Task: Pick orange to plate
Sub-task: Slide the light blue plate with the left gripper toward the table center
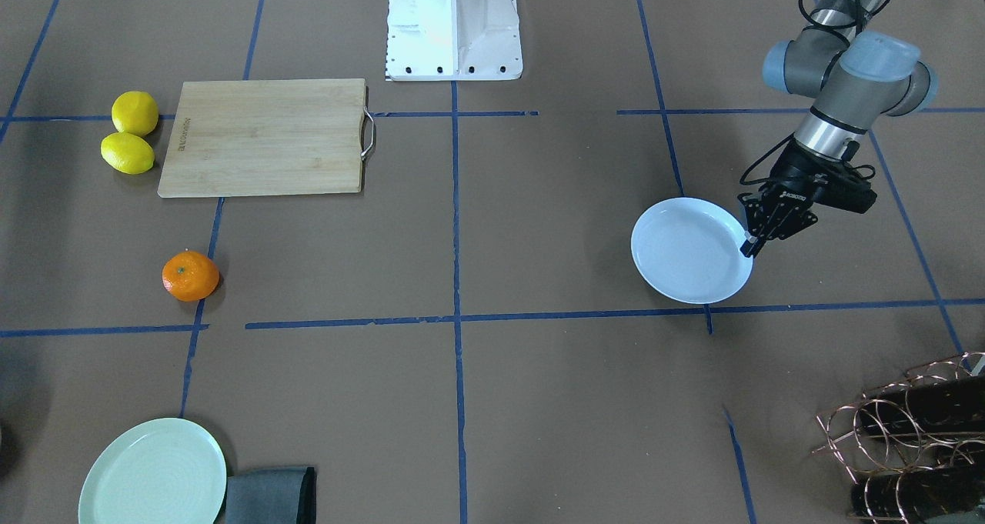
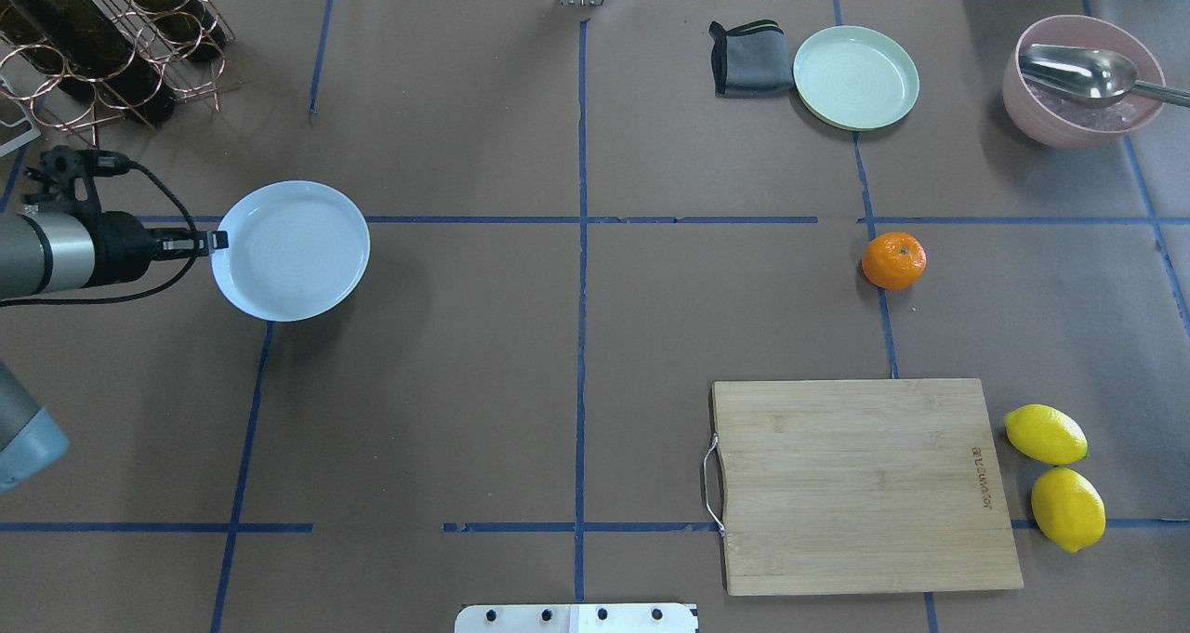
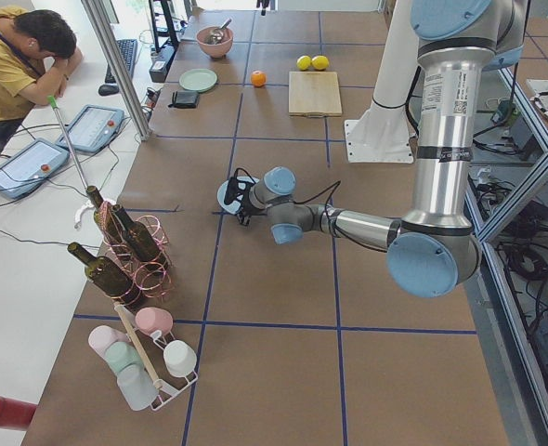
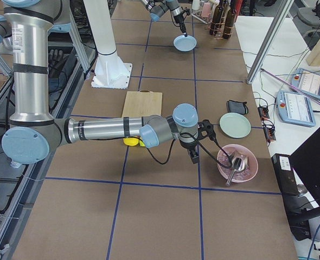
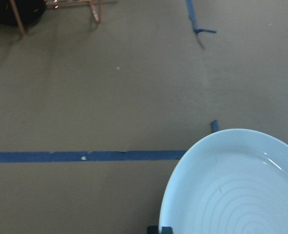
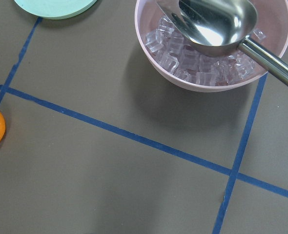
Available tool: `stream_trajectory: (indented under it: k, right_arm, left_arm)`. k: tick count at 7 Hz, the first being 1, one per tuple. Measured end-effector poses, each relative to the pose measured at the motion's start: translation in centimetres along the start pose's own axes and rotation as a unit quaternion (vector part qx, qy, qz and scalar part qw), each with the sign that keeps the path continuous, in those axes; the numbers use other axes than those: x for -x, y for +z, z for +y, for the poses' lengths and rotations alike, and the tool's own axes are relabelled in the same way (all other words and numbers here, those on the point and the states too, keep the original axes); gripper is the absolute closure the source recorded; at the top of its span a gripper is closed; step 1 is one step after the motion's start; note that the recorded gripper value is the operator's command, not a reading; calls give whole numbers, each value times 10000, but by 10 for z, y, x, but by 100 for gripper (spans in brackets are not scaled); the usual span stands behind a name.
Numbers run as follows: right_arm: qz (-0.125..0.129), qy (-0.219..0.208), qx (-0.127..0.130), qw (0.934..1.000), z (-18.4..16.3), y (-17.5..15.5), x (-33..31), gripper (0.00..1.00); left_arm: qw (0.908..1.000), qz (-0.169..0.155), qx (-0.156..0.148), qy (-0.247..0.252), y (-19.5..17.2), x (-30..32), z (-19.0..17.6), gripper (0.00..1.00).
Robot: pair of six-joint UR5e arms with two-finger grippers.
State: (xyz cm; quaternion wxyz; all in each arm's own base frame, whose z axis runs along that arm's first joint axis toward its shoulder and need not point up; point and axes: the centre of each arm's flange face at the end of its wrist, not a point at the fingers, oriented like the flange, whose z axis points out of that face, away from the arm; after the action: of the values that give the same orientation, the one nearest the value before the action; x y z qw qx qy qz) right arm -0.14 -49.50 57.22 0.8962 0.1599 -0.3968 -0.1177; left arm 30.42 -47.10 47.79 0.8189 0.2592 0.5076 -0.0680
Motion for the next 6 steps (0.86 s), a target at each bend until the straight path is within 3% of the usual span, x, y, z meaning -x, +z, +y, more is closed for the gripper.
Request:
stream_trajectory:
  k: [2, 3, 6]
  right_arm:
    - [0, -3, -6, 10000, 0, 0, 1, 0]
    - [0, -3, -8, 10000, 0, -1, 1, 0]
    - [-1, -2, -14, 10000, -1, -1, 1, 0]
  left_arm:
    - [9997, 239, -37, 47, 33, -105, -51, 100]
    - [9996, 268, 41, 101, 57, -159, -54, 100]
    - [9992, 184, 68, 351, 122, -250, -4, 100]
